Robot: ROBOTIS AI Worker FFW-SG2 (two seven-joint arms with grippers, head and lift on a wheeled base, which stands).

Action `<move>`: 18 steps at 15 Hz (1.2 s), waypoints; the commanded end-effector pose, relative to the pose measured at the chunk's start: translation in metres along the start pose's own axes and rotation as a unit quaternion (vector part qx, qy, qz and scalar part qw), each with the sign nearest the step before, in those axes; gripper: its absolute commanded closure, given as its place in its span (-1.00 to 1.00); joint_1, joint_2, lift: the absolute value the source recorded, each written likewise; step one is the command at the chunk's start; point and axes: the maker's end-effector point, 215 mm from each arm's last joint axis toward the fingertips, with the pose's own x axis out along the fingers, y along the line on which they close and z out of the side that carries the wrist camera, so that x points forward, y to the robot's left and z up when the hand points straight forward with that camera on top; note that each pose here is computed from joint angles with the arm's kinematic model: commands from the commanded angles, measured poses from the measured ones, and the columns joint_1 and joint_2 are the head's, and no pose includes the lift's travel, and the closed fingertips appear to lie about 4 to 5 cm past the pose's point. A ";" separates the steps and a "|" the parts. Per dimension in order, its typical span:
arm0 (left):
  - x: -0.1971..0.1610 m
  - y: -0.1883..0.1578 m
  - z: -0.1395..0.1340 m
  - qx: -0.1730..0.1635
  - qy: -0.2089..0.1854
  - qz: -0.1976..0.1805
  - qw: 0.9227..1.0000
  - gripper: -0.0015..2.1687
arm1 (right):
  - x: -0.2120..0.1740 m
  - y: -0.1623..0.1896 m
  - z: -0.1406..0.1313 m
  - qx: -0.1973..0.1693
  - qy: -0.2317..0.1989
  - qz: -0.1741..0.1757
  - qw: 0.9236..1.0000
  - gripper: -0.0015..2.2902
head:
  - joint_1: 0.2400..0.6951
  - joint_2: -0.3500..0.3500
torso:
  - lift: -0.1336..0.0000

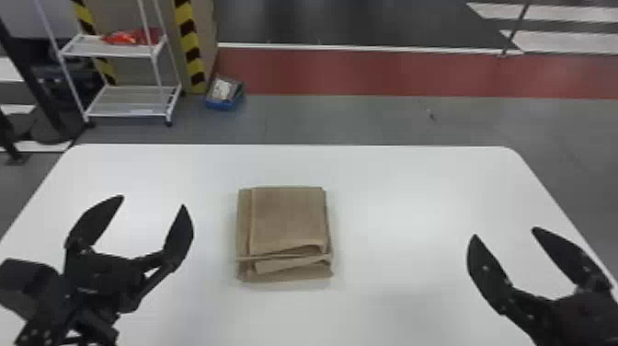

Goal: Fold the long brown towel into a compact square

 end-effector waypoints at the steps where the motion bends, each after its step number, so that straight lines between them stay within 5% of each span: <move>1: -0.001 0.013 0.012 0.002 -0.009 0.024 1.000 -0.95 | -0.009 -0.001 0.003 0.007 -0.012 -0.009 1.000 -0.98 | 1.00 -0.14 | -0.87; 5: -0.008 0.036 0.015 0.009 -0.008 0.060 0.998 -0.96 | -0.019 -0.003 0.011 0.008 -0.018 -0.022 1.000 -0.98 | 1.00 -0.04 | -0.87; 18: -0.022 0.024 0.017 0.008 -0.004 0.053 0.999 -0.95 | -0.023 -0.005 0.006 0.016 -0.012 -0.028 0.999 -0.98 | 1.00 -0.05 | -0.87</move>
